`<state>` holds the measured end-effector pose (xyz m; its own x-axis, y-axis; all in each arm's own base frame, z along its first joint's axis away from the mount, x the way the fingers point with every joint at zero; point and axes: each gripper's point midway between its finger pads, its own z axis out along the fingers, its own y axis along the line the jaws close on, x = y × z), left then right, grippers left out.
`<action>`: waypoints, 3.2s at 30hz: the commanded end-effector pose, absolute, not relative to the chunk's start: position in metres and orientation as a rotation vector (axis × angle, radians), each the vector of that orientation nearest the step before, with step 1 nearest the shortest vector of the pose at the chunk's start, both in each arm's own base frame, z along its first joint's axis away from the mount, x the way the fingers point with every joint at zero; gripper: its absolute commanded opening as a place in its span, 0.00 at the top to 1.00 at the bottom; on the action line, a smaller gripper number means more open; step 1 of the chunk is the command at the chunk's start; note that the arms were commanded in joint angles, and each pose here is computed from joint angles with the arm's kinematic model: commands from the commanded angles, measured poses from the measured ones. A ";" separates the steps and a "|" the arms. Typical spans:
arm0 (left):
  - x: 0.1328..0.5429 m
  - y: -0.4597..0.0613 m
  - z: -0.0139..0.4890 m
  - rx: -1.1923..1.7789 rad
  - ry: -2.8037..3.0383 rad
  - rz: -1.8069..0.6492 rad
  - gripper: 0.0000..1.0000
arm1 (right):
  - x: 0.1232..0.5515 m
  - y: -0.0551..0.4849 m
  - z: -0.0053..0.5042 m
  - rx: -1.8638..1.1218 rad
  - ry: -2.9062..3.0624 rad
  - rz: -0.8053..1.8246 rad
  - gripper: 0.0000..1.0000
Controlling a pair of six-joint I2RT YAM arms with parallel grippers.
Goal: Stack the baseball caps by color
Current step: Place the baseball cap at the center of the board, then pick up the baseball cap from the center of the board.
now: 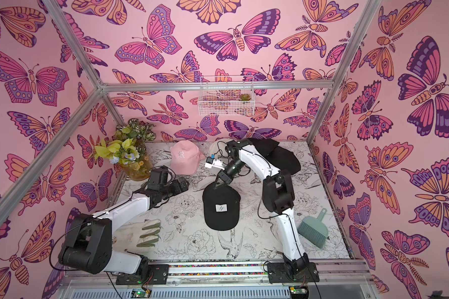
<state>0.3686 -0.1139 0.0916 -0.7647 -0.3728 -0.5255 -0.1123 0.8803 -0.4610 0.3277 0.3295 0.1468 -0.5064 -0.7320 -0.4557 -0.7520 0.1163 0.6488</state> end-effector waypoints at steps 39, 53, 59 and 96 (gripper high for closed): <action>0.356 -0.129 0.077 -0.254 2.495 -0.639 0.00 | 0.490 0.259 0.213 -0.514 2.327 0.661 0.01; 0.366 -0.122 0.079 -0.365 2.449 -0.609 0.00 | 0.490 -0.042 0.152 0.542 2.154 0.478 0.01; 0.368 -0.132 0.077 -0.342 2.461 -0.675 0.00 | 0.496 -0.100 0.127 0.551 2.226 0.407 0.01; 0.380 -0.184 0.100 -0.210 2.439 -0.978 0.00 | 0.515 -0.058 0.240 0.470 1.806 1.006 1.00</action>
